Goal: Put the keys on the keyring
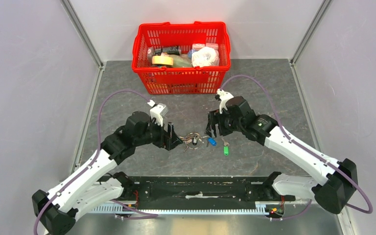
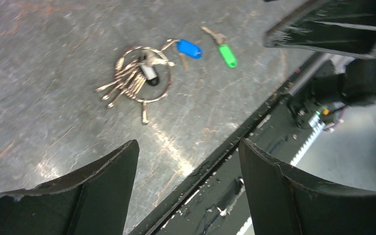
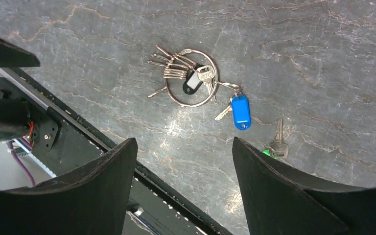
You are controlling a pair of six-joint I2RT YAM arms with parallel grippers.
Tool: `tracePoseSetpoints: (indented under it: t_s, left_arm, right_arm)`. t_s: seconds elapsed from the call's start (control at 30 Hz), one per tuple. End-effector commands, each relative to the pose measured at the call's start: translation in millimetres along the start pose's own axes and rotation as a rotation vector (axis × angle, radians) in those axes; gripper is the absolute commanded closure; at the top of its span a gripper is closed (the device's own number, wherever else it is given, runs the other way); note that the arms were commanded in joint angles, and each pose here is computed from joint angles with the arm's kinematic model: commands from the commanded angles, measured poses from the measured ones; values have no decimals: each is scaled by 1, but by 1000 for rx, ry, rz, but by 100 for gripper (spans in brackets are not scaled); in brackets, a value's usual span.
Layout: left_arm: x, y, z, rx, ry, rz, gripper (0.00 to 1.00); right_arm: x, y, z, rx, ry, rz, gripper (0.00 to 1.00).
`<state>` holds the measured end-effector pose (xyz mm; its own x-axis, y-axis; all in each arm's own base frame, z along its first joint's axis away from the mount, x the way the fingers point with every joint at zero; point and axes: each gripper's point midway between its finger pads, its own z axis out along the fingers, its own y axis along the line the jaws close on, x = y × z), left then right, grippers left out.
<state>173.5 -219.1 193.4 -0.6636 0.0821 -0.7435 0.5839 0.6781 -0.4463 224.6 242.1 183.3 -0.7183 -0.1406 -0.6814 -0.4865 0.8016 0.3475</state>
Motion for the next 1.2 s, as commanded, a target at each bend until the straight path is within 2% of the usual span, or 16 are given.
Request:
tracePoseSetpoints:
  t_s: [0.0, 0.23, 0.57, 0.77, 0.93, 1.17]
  left_arm:
    - [6, 33, 16, -176, -28, -132, 19]
    - [16, 59, 25, -283, -82, -221, 26]
    - [12, 89, -12, -436, -297, -319, 37]
    - [14, 98, -24, -469, -372, -361, 37]
    - [17, 102, -28, -476, -403, -375, 33]
    - [18, 104, -33, -472, -439, -372, 30]
  right_arm:
    - [-11, 4, 8, 4, -53, -18, 23]
    - [2, 20, 36, -7, 32, -107, 33]
    - [7, 37, 73, -54, 94, -429, 37]
    - [13, 61, 92, -220, 105, -636, 45]
    - [18, 66, 104, -302, 66, -832, 44]
    - [33, 71, 117, -392, 57, -1003, 41]
